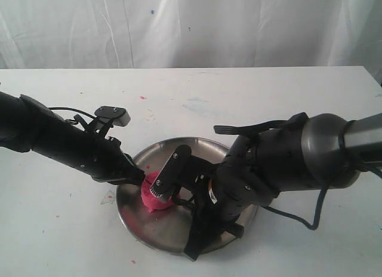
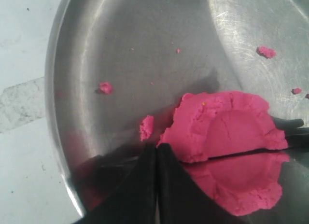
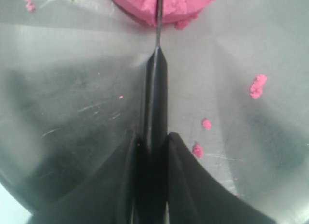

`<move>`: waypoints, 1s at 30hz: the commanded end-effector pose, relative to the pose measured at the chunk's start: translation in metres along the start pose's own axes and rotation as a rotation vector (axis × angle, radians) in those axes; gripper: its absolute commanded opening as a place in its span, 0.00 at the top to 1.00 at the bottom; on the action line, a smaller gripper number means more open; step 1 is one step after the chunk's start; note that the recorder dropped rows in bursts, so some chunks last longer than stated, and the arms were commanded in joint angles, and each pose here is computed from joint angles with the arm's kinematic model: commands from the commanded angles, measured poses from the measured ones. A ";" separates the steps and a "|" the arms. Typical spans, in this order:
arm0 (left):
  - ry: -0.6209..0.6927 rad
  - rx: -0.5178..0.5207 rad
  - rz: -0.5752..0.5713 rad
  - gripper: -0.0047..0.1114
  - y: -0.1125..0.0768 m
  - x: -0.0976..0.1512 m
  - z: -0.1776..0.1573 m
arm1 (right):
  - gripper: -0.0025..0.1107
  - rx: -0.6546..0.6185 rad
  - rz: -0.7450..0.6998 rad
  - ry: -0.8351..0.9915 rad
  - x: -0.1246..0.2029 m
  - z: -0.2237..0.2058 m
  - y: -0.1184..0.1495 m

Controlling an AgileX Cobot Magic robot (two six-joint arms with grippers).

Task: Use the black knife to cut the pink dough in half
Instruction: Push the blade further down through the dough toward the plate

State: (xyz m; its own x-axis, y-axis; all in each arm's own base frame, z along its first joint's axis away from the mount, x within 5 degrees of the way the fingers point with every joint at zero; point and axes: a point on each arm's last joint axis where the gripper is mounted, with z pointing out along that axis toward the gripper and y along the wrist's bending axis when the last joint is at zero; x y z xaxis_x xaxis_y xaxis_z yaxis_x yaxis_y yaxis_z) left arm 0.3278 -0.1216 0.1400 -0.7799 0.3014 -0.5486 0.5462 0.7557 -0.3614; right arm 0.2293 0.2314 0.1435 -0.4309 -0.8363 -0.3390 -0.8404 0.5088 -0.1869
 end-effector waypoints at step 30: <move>-0.018 0.011 0.022 0.96 -0.007 -0.003 -0.007 | 0.93 0.011 -0.002 0.085 0.001 -0.004 -0.004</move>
State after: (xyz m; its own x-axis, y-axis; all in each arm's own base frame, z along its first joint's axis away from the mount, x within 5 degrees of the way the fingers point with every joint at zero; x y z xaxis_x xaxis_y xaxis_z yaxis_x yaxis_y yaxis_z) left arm 0.3274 -0.1213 0.1476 -0.7648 0.3042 -0.5679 0.5579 0.7537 -0.3475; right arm 0.2298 0.2288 0.1464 -0.4573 -0.8485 -0.2662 -0.8380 0.5114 -0.1904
